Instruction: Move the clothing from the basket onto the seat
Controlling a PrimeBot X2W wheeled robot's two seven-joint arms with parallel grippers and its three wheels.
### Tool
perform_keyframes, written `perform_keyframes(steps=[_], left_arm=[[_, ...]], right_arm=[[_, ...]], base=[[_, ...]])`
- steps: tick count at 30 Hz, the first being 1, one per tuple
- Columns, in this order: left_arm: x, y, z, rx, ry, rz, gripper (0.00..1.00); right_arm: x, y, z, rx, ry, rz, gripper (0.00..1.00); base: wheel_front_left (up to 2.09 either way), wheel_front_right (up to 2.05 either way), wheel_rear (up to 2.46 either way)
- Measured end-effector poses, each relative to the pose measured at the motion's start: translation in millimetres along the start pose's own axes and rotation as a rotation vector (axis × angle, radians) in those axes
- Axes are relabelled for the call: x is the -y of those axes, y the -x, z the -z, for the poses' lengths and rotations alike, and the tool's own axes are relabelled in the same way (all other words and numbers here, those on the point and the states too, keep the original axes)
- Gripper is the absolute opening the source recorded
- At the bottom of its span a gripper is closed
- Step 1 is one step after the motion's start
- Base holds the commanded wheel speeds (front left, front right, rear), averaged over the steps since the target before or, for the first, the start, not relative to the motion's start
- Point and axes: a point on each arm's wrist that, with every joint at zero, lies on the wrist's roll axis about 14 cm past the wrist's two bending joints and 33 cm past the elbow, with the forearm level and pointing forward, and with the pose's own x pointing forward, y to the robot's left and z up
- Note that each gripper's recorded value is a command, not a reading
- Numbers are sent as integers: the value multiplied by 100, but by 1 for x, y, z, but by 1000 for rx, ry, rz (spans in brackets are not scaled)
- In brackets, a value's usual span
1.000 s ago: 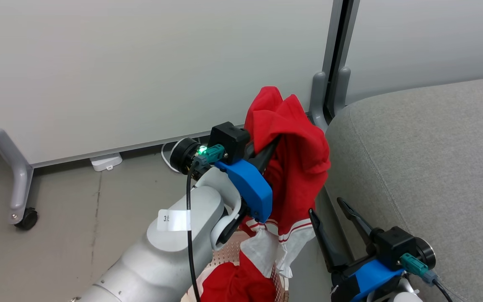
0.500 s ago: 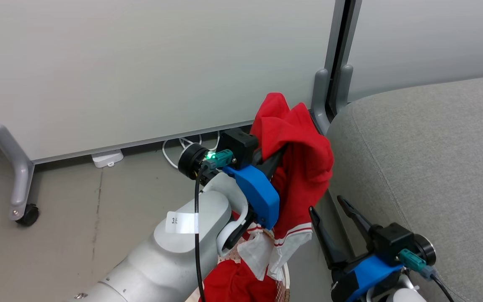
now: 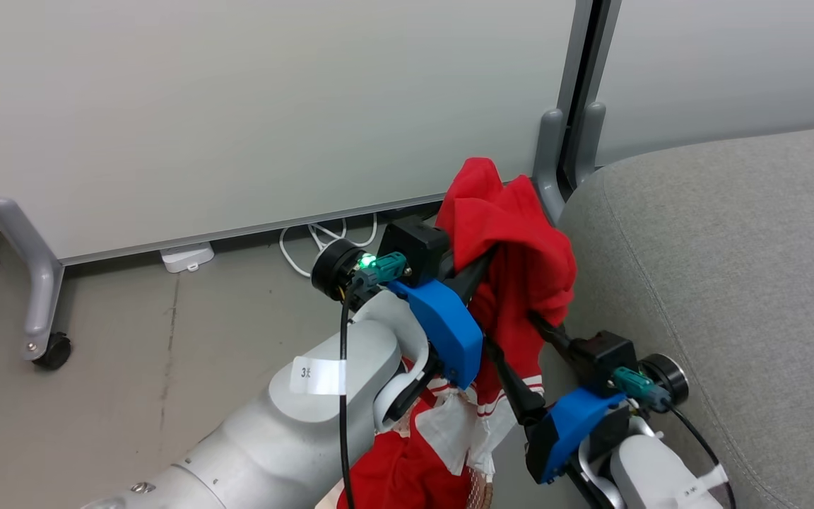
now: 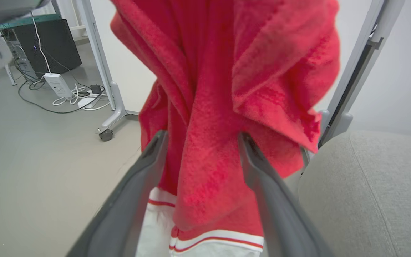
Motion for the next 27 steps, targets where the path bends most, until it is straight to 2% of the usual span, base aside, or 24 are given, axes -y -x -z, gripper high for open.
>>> perform_keyframes(steps=[17,27], left_arm=[[10,2,-2,-1,-4,26,0],[10,3,-1,-7,-2,27,0]], right_arm=[[11,-31,0,-44,76,-20,100],[7,-37,1,-51,79,-43,100]], base=[[0,0,0],[0,0,0]])
